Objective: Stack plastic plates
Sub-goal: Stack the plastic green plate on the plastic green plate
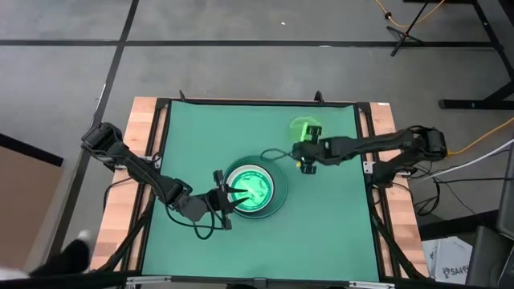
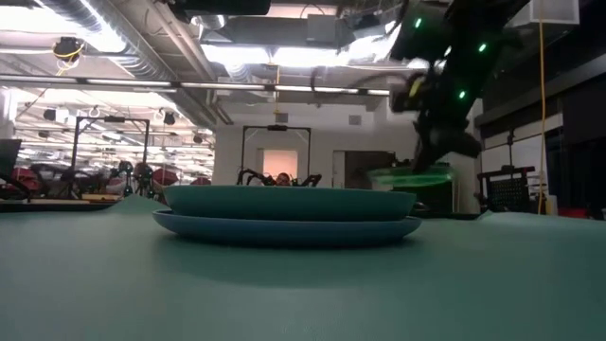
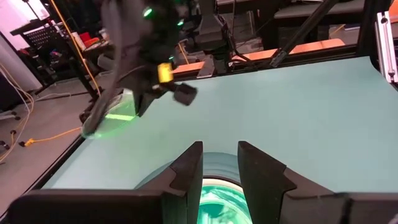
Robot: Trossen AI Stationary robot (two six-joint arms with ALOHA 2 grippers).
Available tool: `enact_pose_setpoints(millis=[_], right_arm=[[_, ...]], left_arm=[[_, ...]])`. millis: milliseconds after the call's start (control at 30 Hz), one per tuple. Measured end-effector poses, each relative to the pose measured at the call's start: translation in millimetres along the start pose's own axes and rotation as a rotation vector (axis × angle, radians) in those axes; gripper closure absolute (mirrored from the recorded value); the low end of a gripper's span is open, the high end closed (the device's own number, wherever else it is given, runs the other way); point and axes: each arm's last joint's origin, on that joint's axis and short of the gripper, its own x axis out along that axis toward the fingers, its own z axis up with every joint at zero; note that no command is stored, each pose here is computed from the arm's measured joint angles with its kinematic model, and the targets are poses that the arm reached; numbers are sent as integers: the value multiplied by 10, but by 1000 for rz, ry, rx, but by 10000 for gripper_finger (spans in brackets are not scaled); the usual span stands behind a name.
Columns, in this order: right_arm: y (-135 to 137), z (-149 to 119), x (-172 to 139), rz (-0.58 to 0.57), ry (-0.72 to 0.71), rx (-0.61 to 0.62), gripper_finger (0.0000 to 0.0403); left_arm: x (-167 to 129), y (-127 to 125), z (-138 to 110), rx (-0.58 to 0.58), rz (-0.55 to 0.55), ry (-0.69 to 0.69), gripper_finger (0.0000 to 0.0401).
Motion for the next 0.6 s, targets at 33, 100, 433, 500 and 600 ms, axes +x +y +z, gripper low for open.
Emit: enact_pose_setpoints(millis=[33,100,433,500,600], right_arm=[[53,23,-54,7,-29,-33,402],[173,64,-143,28,-83,-99,402],[684,306,-524,259,-473,-349,402],[759,351,-570,319,-552,-390,402],[872,409,-591,393,-636,-432,402]], left_arm=[[0,0,0,0,0,0,307],[0,0,0,0,0,0,307],[0,0,1,-1,0,0,307],[0,0,1,-1,0,0,307],[0,0,1,-1,0,-1,307]])
